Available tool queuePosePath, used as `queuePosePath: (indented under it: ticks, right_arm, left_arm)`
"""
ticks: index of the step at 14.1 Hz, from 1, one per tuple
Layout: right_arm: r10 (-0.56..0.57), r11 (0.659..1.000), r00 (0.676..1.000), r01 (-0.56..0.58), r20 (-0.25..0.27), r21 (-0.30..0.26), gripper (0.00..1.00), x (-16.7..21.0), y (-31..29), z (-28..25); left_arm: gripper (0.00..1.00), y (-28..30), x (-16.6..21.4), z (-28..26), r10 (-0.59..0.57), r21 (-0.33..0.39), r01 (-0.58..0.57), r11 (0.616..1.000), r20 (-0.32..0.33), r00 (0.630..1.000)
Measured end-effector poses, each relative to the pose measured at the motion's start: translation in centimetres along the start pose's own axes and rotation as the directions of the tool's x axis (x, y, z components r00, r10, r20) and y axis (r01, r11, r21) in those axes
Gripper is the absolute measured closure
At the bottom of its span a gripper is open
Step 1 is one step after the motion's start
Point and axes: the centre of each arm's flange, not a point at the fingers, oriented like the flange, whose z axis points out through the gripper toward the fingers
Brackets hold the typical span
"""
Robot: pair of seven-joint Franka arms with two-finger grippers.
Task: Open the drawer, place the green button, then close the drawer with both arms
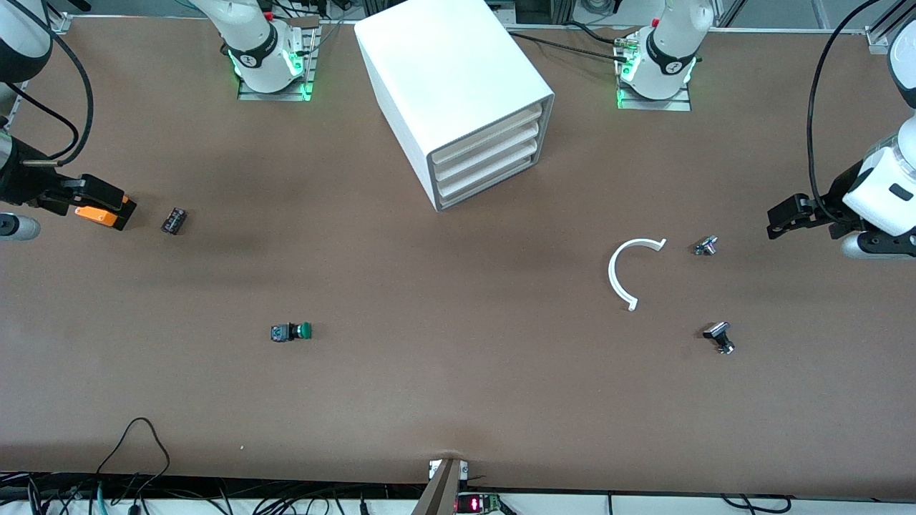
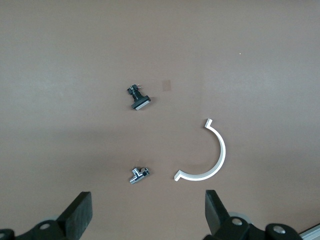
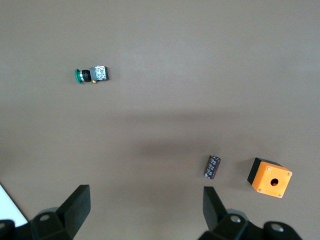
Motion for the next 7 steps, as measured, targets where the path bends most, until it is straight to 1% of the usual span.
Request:
queuePosePath:
  ticks: [7]
  right_arm:
    - [0.0, 1.0, 1.0, 0.0, 0.0, 0.0, 0.0, 0.0, -0.03, 0.0]
  left_arm:
    - [0.0, 0.01, 0.02, 0.31, 0.002, 0.0, -0.002, 1.0, 0.0, 1.0]
